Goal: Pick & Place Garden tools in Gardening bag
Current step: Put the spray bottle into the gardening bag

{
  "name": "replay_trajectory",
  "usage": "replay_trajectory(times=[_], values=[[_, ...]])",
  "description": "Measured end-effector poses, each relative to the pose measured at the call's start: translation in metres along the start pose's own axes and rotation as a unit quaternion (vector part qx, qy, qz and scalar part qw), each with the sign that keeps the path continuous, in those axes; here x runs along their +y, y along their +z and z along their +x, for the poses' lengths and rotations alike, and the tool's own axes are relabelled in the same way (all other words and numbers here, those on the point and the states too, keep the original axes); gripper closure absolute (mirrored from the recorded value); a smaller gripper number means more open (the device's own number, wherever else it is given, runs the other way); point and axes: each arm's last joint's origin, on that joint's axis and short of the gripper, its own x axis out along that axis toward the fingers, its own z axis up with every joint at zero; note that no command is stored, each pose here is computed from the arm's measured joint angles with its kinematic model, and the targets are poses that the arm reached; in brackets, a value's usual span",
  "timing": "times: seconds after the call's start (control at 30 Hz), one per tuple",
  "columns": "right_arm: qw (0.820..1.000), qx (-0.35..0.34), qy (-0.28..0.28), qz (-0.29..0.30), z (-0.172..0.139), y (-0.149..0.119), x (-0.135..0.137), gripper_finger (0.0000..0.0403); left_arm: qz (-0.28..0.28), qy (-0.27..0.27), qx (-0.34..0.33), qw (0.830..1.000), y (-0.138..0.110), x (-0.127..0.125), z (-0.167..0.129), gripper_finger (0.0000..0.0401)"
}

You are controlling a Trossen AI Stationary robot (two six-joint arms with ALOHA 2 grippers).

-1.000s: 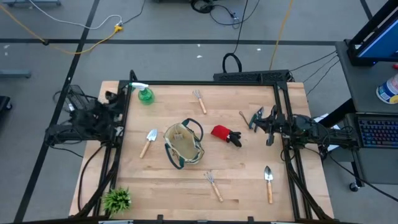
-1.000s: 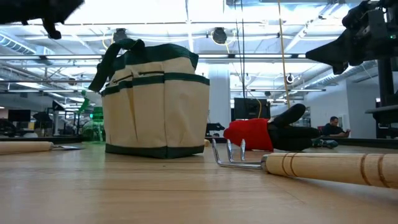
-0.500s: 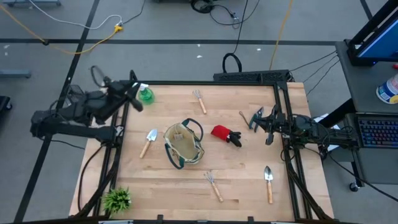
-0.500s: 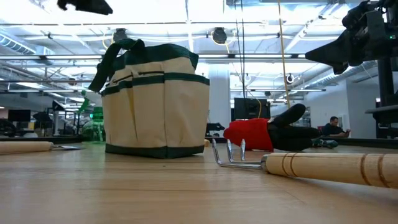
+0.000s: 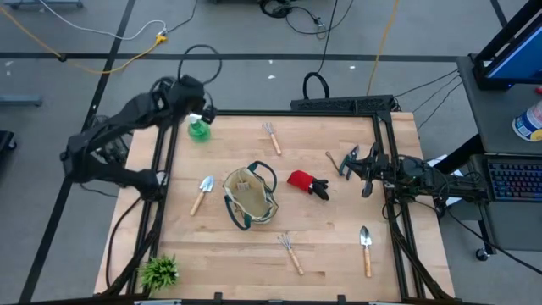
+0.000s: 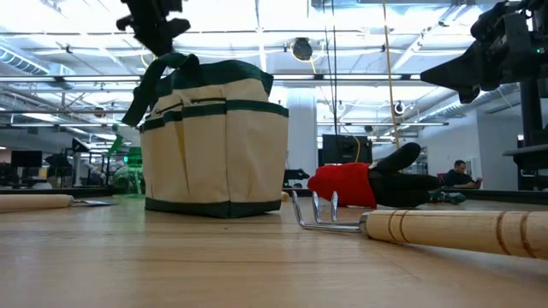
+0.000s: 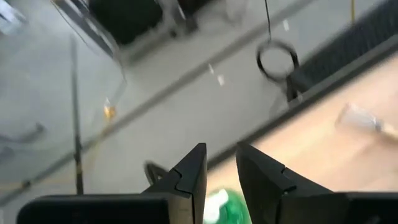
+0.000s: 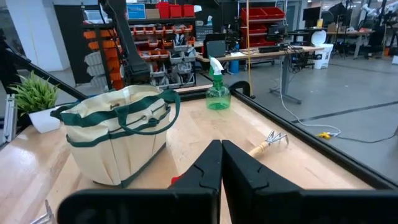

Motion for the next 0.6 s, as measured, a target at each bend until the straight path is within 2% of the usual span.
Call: replay_trajectory(times=[0.13,0.3,0.47,0.6], values=[[1.0,0.0,0.0,0.013,0.0,0.0,0.0,0.0401,0.0,0.002,0.062,0.998,0.005,0.009,0.025,0.0308],[1.0,0.0,0.0,0.014,0.0,0.0,0.0,0.0401,0.004,0.027,0.096,0.995,0.005,0.018,0.048,0.0308],[1.0,-0.001,-0.012,-0.001,0.0,0.0,-0.001,0.0401,0.06,0.03,0.109,0.992,0.006,0.02,0.057,0.0308],[1.0,-0.001,-0.013,-0.003,0.0,0.0,-0.001,0.0401,0.079,0.036,0.111,0.99,0.006,0.02,0.059,0.0308]])
